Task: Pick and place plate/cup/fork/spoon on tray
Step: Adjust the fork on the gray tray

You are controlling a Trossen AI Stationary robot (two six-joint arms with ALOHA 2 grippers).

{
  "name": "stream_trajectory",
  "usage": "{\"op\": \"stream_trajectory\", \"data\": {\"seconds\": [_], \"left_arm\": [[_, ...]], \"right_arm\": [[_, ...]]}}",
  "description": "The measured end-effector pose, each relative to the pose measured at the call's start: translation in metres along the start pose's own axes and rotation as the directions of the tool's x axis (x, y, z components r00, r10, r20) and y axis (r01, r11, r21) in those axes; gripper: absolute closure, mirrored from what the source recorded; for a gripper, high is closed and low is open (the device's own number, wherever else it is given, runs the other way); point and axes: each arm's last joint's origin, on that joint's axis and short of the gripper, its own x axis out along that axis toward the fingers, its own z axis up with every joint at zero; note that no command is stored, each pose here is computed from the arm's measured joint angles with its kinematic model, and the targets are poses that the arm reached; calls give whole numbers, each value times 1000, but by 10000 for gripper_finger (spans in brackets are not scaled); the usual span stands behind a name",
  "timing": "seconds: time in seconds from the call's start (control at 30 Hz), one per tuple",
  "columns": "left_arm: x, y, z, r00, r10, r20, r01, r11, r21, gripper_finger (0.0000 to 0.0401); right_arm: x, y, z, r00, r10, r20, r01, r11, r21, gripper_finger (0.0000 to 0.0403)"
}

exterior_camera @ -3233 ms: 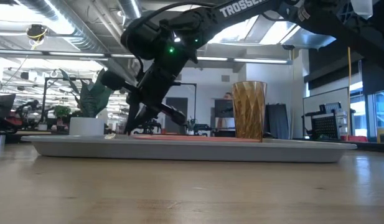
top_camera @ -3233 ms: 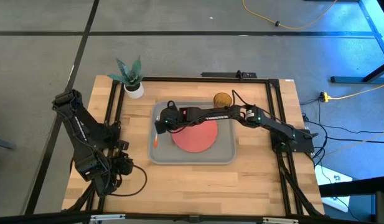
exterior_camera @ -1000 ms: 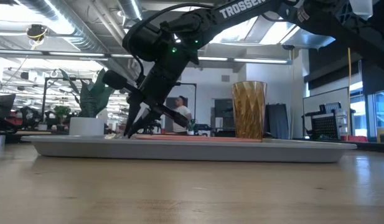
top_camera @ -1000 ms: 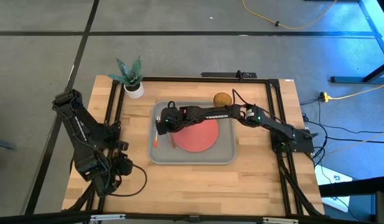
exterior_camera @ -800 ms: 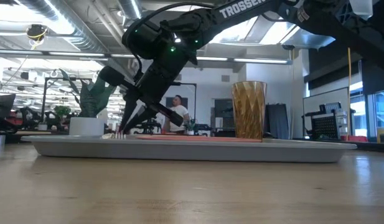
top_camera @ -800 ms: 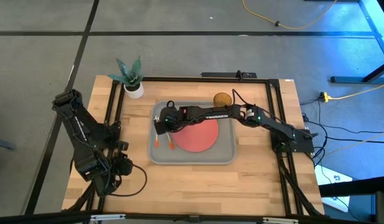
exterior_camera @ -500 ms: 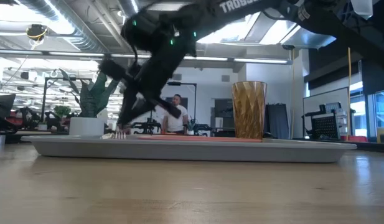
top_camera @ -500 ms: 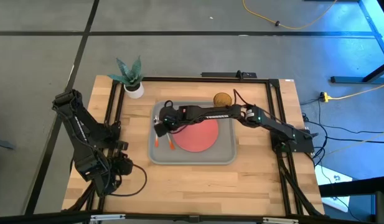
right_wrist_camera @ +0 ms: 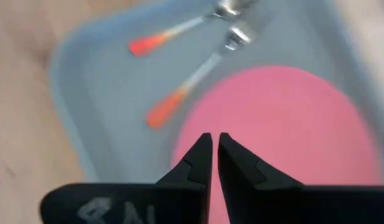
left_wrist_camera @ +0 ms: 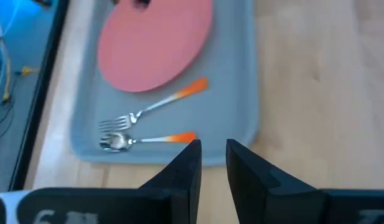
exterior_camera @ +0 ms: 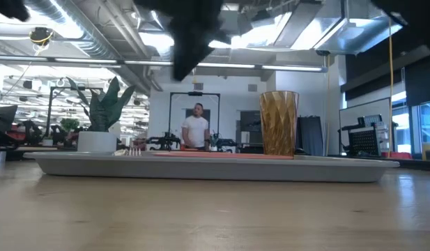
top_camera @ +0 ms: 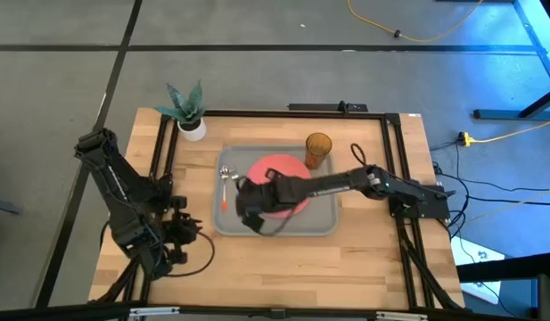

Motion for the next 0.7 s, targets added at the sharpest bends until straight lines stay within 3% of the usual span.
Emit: {"op": "stream_trajectory", "data": {"seconds": [0.13, 0.27, 0.47, 0.7], "left_arm": [[13, 11, 10, 998, 64, -13, -64, 996, -59, 340], [28, 25, 22, 991, 133, -26, -135, 988, -80, 372], [55, 35, 36, 989, 145, -8, -145, 987, -72, 399], [109, 38, 25, 998, 66, 20, -65, 997, -39, 400]], "right_arm": [[-30, 10, -28, 986, -165, -30, 162, 983, -85, 397], [-57, 13, -49, 958, -285, -39, 281, 955, -92, 391], [-89, 30, -67, 954, -287, 87, 297, 945, -139, 391], [-129, 45, -88, 936, -263, 234, 305, 937, -168, 396]]}}
